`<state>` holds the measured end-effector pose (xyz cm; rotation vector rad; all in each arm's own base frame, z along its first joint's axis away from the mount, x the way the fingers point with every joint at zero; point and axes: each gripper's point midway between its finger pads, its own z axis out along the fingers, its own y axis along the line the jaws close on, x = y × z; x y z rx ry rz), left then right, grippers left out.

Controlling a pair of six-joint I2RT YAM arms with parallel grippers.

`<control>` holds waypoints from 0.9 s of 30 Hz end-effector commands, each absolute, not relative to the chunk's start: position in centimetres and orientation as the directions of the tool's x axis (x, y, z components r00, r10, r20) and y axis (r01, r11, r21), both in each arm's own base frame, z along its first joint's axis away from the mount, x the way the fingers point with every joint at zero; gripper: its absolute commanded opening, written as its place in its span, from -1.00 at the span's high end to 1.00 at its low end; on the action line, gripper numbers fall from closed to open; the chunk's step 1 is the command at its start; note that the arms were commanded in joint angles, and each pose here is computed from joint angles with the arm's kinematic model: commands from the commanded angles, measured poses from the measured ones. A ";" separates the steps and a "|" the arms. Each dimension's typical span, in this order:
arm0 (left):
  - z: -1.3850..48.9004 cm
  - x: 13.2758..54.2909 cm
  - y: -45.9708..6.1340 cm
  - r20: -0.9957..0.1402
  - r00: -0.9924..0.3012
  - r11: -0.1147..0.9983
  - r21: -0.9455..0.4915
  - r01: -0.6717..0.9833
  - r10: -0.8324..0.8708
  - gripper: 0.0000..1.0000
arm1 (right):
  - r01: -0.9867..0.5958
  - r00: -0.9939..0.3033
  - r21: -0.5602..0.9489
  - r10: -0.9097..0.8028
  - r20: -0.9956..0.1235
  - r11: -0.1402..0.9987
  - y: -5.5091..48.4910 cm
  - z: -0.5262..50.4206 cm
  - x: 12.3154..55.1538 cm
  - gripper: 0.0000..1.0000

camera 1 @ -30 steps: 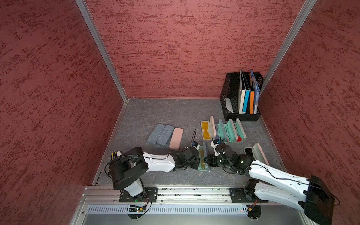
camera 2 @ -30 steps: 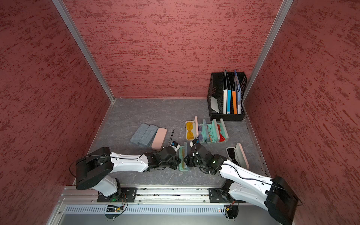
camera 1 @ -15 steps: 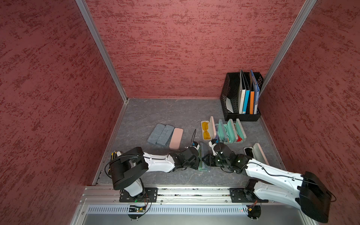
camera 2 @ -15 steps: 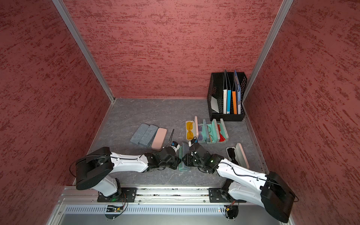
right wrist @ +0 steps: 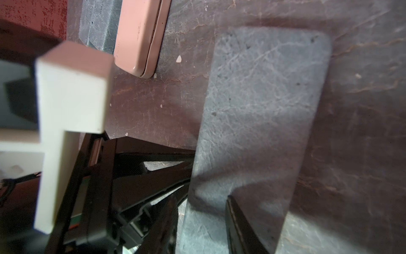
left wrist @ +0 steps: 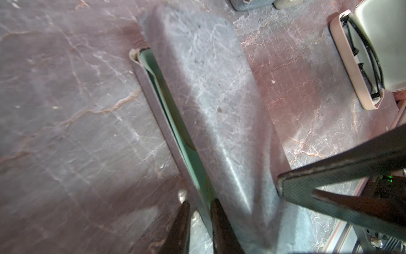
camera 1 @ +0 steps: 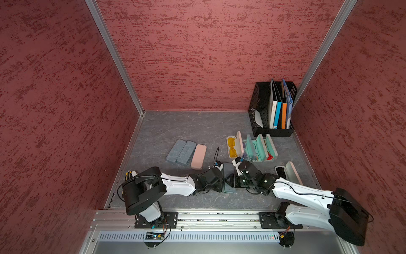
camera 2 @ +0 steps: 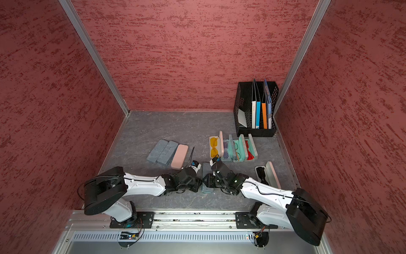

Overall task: Close the glasses case
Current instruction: Close the glasses case at the center of the board.

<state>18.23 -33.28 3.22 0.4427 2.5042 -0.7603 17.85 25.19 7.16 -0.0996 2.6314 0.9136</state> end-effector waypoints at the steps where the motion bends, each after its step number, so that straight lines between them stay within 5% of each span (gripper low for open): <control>1: 5.6 18.3 -34.0 -0.580 -0.806 0.756 -0.473 0.452 0.120 0.58 | -0.163 -0.946 0.560 0.033 -0.324 0.813 24.6 5.5 17.4 0.25; 14: 8.0 18.1 -32.5 -0.614 -0.787 0.745 -0.503 0.439 0.049 0.35 | -0.169 -0.942 0.563 0.036 -0.334 0.809 24.8 6.3 17.7 -0.01; 27: 9.6 17.4 -31.8 -0.593 -0.803 0.782 -0.474 0.405 0.056 -0.78 | -0.162 -0.887 0.514 0.104 -0.450 0.842 20.3 11.4 17.8 -0.64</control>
